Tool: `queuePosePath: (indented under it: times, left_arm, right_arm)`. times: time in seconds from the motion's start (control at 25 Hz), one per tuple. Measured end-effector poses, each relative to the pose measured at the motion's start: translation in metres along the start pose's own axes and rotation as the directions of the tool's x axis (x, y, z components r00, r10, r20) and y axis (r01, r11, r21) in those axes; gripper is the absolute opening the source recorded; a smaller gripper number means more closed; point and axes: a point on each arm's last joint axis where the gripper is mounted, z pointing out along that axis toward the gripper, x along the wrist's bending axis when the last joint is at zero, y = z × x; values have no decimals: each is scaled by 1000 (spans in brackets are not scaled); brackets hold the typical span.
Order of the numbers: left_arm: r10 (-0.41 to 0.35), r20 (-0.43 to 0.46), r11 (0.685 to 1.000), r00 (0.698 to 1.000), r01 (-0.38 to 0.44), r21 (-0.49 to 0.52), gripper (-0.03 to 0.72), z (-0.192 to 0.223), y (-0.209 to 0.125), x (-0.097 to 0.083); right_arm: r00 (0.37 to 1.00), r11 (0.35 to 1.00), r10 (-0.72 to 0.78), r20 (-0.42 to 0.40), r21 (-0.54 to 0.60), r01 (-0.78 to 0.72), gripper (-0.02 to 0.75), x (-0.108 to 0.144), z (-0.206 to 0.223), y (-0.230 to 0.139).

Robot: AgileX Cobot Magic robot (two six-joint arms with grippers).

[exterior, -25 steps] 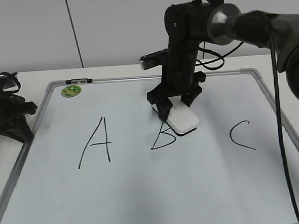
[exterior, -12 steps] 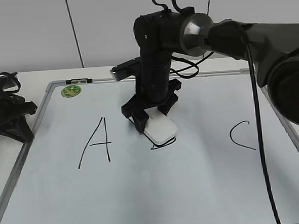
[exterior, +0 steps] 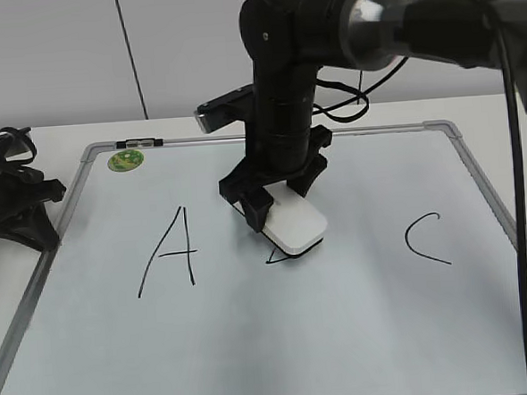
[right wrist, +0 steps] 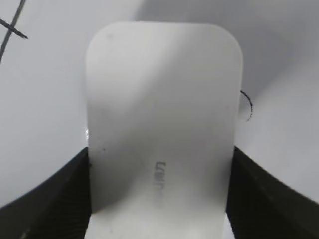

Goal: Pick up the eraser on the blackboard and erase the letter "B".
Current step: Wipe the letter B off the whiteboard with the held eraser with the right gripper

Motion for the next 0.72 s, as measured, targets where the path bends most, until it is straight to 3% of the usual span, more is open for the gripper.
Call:
queuePosePath:
  times: [0.72]
  left_arm:
    - [0,1,1000,1000,0,0,29,0,0,0]
  right_arm:
    - [1000,991,5,-24,131,-2,540,2,35,-24]
